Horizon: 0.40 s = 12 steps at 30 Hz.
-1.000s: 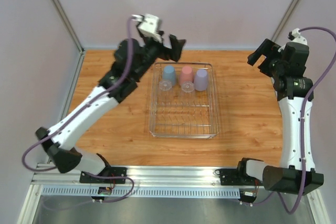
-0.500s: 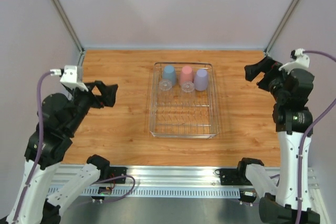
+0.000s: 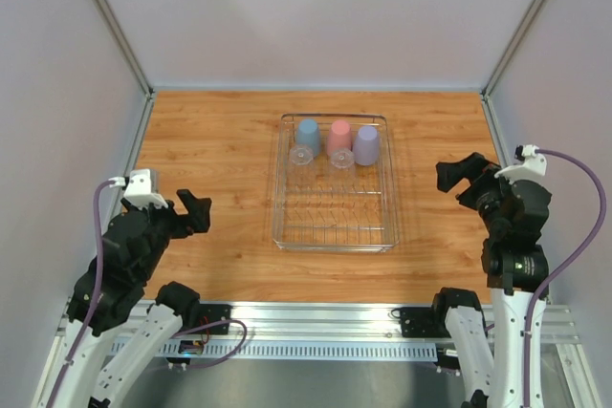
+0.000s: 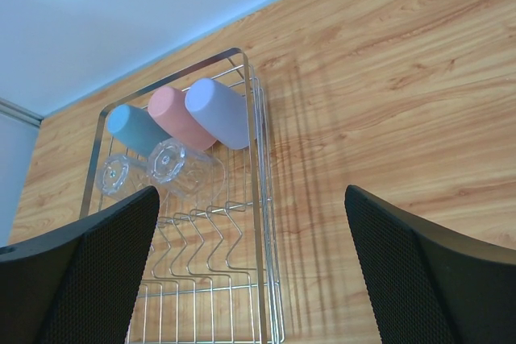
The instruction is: Load the cups into the dish rack
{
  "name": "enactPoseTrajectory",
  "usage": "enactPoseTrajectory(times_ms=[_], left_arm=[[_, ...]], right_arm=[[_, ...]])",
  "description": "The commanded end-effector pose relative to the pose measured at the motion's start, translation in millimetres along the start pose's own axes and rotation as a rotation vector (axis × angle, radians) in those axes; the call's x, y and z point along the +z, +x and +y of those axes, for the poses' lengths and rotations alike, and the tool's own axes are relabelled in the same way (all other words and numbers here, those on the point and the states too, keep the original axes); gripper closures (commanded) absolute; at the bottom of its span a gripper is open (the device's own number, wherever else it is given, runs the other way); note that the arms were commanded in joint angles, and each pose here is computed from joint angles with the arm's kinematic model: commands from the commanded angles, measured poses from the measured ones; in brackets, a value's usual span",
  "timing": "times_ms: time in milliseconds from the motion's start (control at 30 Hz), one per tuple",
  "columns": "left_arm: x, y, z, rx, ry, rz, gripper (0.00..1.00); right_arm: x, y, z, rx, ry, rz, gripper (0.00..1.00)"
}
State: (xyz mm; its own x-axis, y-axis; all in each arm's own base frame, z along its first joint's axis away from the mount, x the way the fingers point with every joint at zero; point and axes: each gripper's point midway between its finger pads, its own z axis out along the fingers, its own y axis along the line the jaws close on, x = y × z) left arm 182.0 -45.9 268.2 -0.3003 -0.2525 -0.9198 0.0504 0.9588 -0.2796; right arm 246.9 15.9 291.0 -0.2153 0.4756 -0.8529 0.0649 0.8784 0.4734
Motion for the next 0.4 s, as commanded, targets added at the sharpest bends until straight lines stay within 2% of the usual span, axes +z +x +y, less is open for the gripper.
enactPoseTrajectory(times_ms=[0, 367], left_arm=[[-0.6, -15.9, 2.6, -0.022, -0.038, -0.033, 0.0], [1.0, -14.5, 5.0, -0.021, -0.061, -0.012, 0.0]], right_arm=[[-0.8, -14.1, 4.7, 0.003, -0.006, -0.045, 0.0], [6.4, -12.1, 1.7, -0.019, 0.002, -0.025, 0.0]])
